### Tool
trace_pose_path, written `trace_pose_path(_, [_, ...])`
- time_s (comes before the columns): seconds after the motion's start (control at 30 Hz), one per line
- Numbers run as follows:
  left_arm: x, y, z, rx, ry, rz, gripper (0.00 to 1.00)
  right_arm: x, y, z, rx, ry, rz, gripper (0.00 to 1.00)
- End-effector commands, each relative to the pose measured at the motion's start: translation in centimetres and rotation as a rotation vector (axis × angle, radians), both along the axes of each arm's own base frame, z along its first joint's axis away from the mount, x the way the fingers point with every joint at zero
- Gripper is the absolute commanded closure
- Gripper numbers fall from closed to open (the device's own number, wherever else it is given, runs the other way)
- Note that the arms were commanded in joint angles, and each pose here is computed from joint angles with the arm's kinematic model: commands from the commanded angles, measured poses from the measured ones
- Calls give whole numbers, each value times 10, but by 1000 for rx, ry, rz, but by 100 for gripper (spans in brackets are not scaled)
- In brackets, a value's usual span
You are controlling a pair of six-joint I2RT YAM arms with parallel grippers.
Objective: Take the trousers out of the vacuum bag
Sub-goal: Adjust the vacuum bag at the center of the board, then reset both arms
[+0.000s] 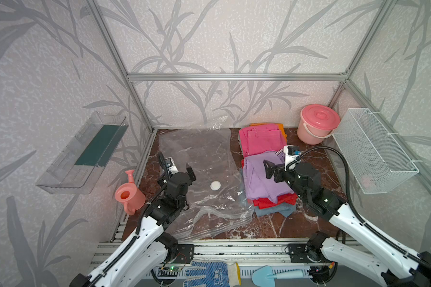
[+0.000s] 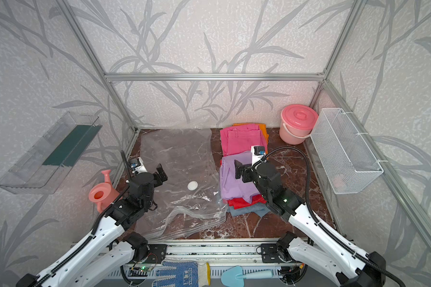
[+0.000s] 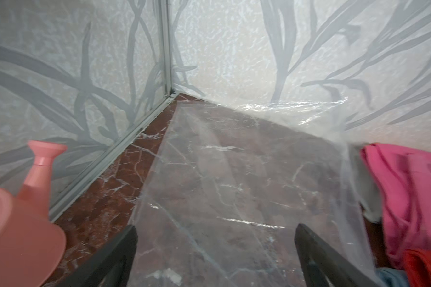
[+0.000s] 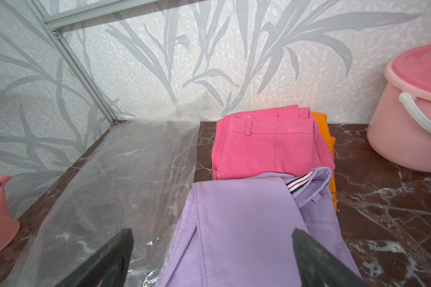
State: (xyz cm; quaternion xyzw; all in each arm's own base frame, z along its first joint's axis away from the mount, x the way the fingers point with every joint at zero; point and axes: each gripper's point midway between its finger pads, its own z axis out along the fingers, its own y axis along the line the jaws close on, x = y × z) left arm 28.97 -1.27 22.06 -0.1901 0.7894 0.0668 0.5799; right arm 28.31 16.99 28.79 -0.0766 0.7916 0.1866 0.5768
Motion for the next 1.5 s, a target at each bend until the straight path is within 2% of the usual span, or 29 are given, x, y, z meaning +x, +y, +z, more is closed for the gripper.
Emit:
trace_pose_path(0.0, [-1,22,9,55,-35,106,1,-21,13,-31,-15,114,119,1])
trace_pose_path(0.07, [1,28,9,42,-42,115,1,-21,2,-41,-8,148,54,1])
trace_pose_path(0.2, [0,48,2,16,-76,171,1,-4,-19,-53,-129,123,-45,1])
trace_pose_path(0.33, [3,57,-8,106,-88,189,1,32,-50,-81,-294,125,-192,1])
trace_pose_path(0.43, [7,57,-19,195,-66,173,1,52,-71,-93,-388,17,-285,1])
trace_pose_path(0.57, [9,56,-47,245,-67,133,1,66,-111,-120,-431,-23,-413,1])
trace_pose_path(0.63, [11,56,-55,227,-86,116,1,70,-123,-132,-433,-57,-443,1])
trace_pose_path(0.7, [20,56,-61,241,-74,97,1,74,-127,-144,-411,-113,-434,1])
trace_pose_path(0.8, [36,53,-77,258,-42,75,1,82,-136,-153,-457,-185,-461,1])
trace_pose_path(0.83, [39,51,-77,274,-49,73,1,87,-138,-153,-419,-203,-460,0])
trace_pose_path(0.9, [48,51,-79,259,-70,52,1,93,-138,-180,-385,-125,-394,1])
trace_pose_path(0.93, [52,53,-79,270,-62,54,1,95,-136,-186,-374,-129,-373,1])
trace_pose_path(0.97, [57,55,-82,270,-51,51,1,97,-134,-183,-376,-175,-365,1])
trace_pose_path(1.1, [77,58,-102,257,-55,18,1,95,-134,-185,-366,-131,-360,1])
trace_pose_path(1.2, [77,58,-111,235,-2,5,1,97,-139,-186,-379,-129,-396,1])
trace_pose_path(1.3, [81,59,-113,238,5,8,1,91,-141,-182,-370,-175,-411,1])
trace_pose_path(1.47, [83,60,-115,235,21,11,1,88,-130,-181,-386,-205,-352,1])
